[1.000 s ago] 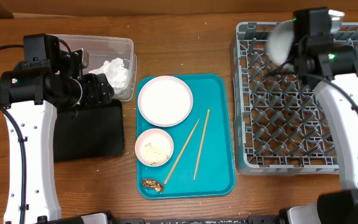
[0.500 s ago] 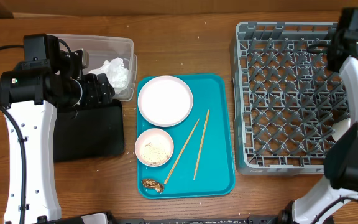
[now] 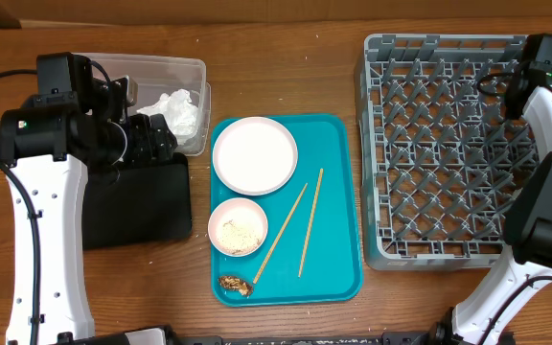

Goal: Sort waste into correct bins and load items into the dishwasher
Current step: 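Carry the grey bowl into the dish rack and release it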

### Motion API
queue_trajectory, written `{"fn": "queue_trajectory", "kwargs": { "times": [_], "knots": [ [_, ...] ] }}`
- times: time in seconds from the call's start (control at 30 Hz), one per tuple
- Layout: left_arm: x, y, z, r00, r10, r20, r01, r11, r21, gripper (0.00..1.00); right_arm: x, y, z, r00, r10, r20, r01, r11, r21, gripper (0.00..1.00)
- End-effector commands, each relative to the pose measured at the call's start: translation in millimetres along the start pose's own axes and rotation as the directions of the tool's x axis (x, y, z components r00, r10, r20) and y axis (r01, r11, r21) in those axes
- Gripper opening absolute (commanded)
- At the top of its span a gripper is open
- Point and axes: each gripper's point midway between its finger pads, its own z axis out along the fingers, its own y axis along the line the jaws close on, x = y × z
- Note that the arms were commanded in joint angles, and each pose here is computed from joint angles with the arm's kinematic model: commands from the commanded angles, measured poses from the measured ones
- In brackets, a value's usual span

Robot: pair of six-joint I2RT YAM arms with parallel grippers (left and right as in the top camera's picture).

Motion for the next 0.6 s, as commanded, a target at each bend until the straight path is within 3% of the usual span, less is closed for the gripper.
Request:
{"fn": "queue_trajectory", "kwargs": {
  "times": [0.0, 0.17, 0.27, 0.3, 0.33, 0.57],
  "knots": [
    [-2.3, -0.1, -1.1, 1.0, -0.007, 0.006, 0.007, 1.0, -0.001, 0.82, 12.6, 28.9, -12.0, 0.999, -0.032, -0.036, 0.027, 0.992, -0.121, 0.04],
    [-2.2, -0.8, -1.1, 1.0, -0.007, 0.005, 0.007, 1.0, 0.003, 0.82, 28.8, 43.3, -33.6, 0.991, -0.125, -0.056, 0.112, 0.976, -0.186, 0.06],
    [-2.1, -0.8, -1.1, 1.0, -0.006, 0.005, 0.006, 1.0, 0.003, 0.82, 41.5, 50.8, -44.9, 0.98, -0.185, -0.079, 0.162, 0.959, -0.233, 0.29],
    [-2.1, -0.8, -1.1, 1.0, -0.006, 0.005, 0.006, 1.0, 0.003, 0.82, 45.2, 51.7, -48.2, 0.975, -0.204, -0.085, 0.179, 0.954, -0.242, 0.32],
    [-2.2, -0.8, -1.1, 1.0, -0.006, 0.005, 0.006, 1.0, 0.003, 0.82, 48.8, 50.9, -51.9, 0.973, -0.212, -0.092, 0.184, 0.953, -0.242, 0.44],
    [-2.1, -0.7, -1.1, 1.0, -0.006, 0.005, 0.006, 1.0, 0.003, 0.82, 44.5, 36.2, -70.6, 0.965, -0.232, -0.118, 0.187, 0.934, -0.305, 0.46]
  ]
}}
